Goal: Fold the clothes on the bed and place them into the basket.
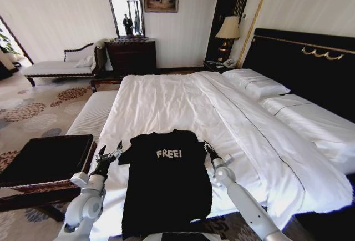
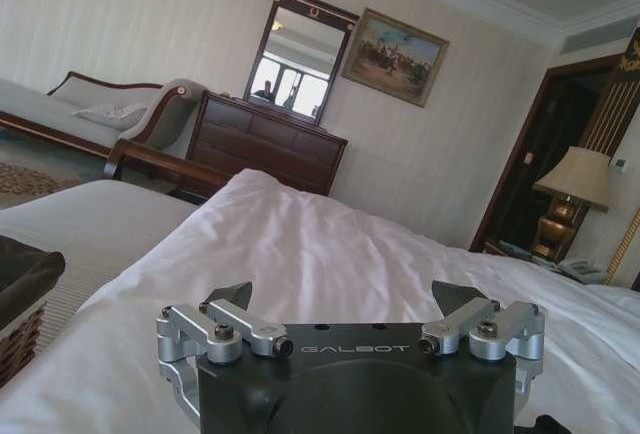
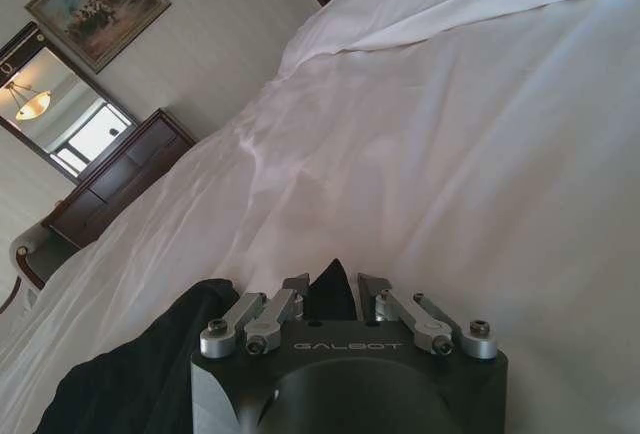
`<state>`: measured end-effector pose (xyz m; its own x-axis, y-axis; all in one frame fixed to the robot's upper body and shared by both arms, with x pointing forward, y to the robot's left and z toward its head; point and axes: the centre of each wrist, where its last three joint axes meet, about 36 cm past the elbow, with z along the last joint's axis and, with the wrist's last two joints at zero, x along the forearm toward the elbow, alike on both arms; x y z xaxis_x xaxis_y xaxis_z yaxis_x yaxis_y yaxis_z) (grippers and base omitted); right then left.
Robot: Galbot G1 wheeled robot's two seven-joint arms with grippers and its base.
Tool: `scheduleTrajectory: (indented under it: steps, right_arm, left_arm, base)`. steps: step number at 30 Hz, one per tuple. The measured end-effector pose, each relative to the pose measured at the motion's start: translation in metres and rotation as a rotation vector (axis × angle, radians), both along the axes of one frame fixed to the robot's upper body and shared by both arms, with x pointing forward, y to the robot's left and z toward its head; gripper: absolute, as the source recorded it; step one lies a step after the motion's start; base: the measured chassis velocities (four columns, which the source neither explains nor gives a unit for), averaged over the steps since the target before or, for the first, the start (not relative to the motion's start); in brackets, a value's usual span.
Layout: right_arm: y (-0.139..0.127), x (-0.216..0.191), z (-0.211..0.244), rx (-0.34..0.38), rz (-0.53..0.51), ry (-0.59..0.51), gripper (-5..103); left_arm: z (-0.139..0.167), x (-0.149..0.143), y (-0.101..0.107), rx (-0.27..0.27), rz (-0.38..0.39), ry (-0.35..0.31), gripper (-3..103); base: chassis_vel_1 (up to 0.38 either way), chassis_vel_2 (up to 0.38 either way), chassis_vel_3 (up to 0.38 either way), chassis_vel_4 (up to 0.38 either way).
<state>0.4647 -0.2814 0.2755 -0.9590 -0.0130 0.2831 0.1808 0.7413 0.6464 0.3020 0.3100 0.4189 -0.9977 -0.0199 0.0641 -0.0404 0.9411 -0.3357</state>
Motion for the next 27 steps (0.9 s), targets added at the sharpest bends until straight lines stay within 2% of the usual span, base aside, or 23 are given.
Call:
scheduleTrajectory:
  steps: [2, 4, 5, 8, 16, 27]
  right_arm:
    - [0.000, 0.000, 0.000, -0.002, 0.000, 0.000, 29]
    - [0.001, 0.001, -0.001, -0.004, -0.001, -0.002, 18]
    - [0.001, 0.001, -0.001, -0.004, -0.001, -0.002, 18]
    - [0.001, 0.001, 0.000, -0.005, -0.005, -0.010, 3]
    - [-0.007, 0.005, 0.008, 0.001, -0.020, -0.036, 0]
    - [-0.036, 0.023, 0.032, -0.009, -0.064, -0.085, 0]
  left_arm:
    - [0.000, 0.000, -0.001, -0.001, 0.001, -0.001, 100]
    - [0.001, -0.001, -0.001, -0.002, 0.001, -0.003, 100]
    - [0.001, -0.001, -0.001, -0.002, 0.001, -0.003, 100]
    - [0.003, -0.002, -0.001, 0.001, 0.004, -0.006, 100]
    - [0.003, -0.004, -0.001, 0.003, 0.006, -0.006, 100]
    - [0.007, -0.005, -0.004, 0.002, 0.002, -0.014, 100]
  base:
    - [0.000, 0.000, 0.000, 0.000]
    - [0.000, 0.000, 0.000, 0.000]
    - [0.000, 0.000, 0.000, 0.000]
    - [0.000, 0.000, 0.000, 0.000]
    - [0.000, 0.000, 0.000, 0.000]
    - [0.000, 0.000, 0.000, 0.000]
